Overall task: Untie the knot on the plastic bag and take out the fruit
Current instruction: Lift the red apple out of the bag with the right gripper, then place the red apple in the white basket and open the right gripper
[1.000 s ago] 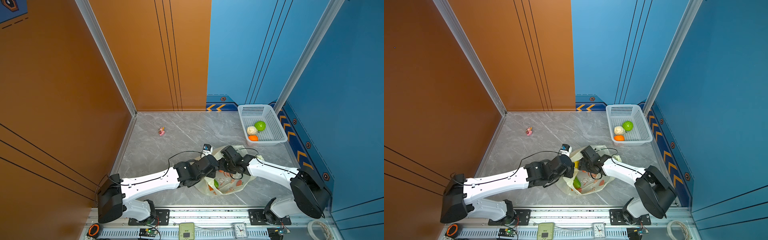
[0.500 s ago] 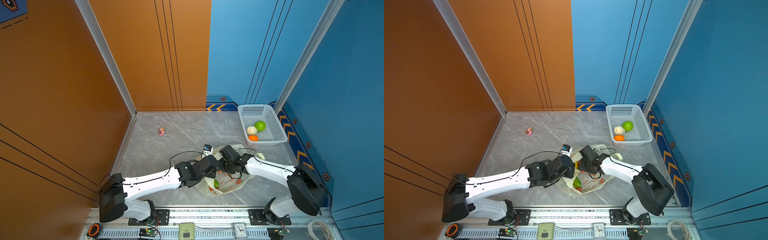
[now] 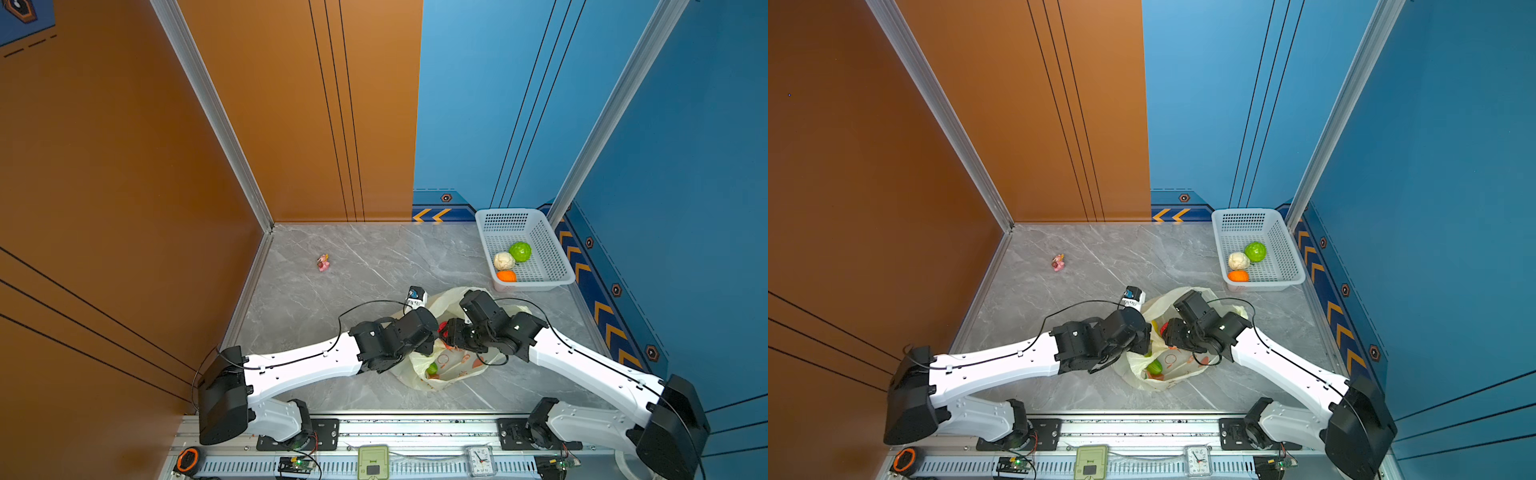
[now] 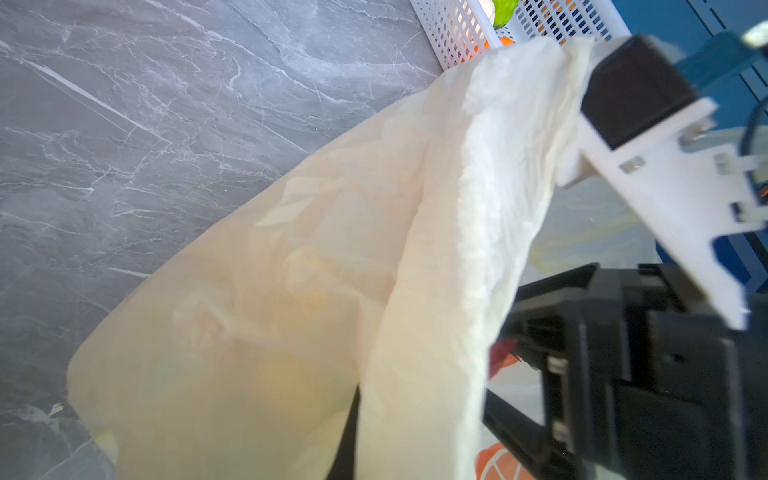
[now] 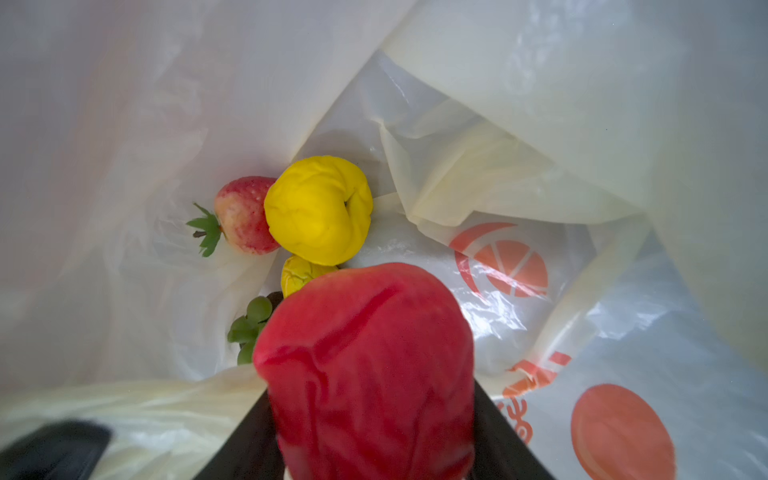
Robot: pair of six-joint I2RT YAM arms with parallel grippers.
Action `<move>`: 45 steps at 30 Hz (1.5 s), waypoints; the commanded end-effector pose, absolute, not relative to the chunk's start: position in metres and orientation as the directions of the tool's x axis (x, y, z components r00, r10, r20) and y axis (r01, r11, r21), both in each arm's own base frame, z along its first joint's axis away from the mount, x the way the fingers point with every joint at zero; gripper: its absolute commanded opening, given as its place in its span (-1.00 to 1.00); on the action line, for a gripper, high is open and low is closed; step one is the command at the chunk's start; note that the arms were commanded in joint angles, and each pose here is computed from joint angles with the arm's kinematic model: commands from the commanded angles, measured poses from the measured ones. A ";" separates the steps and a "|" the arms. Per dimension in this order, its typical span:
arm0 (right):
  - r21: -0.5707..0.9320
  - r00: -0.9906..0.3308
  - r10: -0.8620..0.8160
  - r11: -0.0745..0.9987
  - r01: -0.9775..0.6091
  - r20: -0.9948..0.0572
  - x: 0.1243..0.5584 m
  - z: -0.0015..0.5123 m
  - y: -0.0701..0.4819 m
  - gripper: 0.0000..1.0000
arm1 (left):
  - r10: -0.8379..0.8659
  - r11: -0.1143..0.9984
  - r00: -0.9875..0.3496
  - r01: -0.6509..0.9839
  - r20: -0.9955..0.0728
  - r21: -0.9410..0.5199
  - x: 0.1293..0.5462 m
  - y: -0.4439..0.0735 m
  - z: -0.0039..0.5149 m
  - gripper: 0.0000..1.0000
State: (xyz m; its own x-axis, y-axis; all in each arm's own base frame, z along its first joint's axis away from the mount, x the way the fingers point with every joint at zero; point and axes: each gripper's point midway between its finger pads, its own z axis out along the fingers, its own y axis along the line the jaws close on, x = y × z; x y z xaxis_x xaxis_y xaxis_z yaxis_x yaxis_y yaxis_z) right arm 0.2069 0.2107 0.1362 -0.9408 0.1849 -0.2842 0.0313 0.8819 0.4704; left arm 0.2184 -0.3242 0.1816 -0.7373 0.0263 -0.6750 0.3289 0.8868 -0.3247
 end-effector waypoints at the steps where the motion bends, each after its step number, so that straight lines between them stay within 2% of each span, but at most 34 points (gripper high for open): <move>1: 0.471 -0.947 0.156 0.882 0.005 -0.282 0.195 0.165 0.204 -0.06 | 0.013 0.894 -0.717 0.320 -0.697 -0.312 0.227 -0.322 0.193 -1.00; 11: 0.533 -0.908 0.157 0.842 -0.082 -0.389 0.212 0.260 0.206 -0.06 | 0.007 0.894 -0.713 0.319 -0.701 -0.315 0.230 -0.321 0.196 -1.00; 17: 0.550 -0.841 0.267 0.834 -0.043 -0.470 0.270 0.299 0.175 -0.05 | 0.006 0.895 -0.712 0.318 -0.703 -0.314 0.228 -0.318 0.196 -1.00; 22: 0.566 -0.762 0.387 0.824 0.032 -0.520 0.337 0.312 0.130 -0.04 | 0.010 0.893 -0.715 0.321 -0.699 -0.316 0.227 -0.318 0.195 -1.00; 27: 0.536 -0.681 0.485 0.829 0.158 -0.549 0.401 0.295 0.067 -0.05 | 0.010 0.891 -0.717 0.323 -0.697 -0.319 0.225 -0.318 0.195 -1.00; 33: 0.451 -0.636 0.554 0.826 0.339 -0.537 0.460 0.235 -0.010 -0.04 | 0.016 0.891 -0.720 0.325 -0.694 -0.316 0.223 -0.316 0.194 -1.00; 39: 0.377 -0.620 0.603 0.797 0.471 -0.502 0.489 0.173 -0.066 0.00 | 0.004 0.892 -0.718 0.318 -0.696 -0.323 0.222 -0.312 0.197 -1.00; 43: 0.351 -0.636 0.617 0.787 0.507 -0.464 0.498 0.141 -0.081 0.04 | 0.004 0.894 -0.718 0.315 -0.696 -0.320 0.222 -0.309 0.198 -1.00; 45: 0.328 -0.643 0.616 0.787 0.522 -0.454 0.497 0.129 -0.086 0.12 | 0.006 0.893 -0.719 0.317 -0.695 -0.320 0.221 -0.309 0.198 -1.00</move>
State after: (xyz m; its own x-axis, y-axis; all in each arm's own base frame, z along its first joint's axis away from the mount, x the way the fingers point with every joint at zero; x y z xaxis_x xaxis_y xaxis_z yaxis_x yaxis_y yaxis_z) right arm 0.4856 -0.0744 0.1192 -0.6594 0.6417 -0.3918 0.5348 0.7666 0.3555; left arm 0.2217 -0.3179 0.1960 -0.7244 -0.0007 -0.6894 0.3220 0.8839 -0.3391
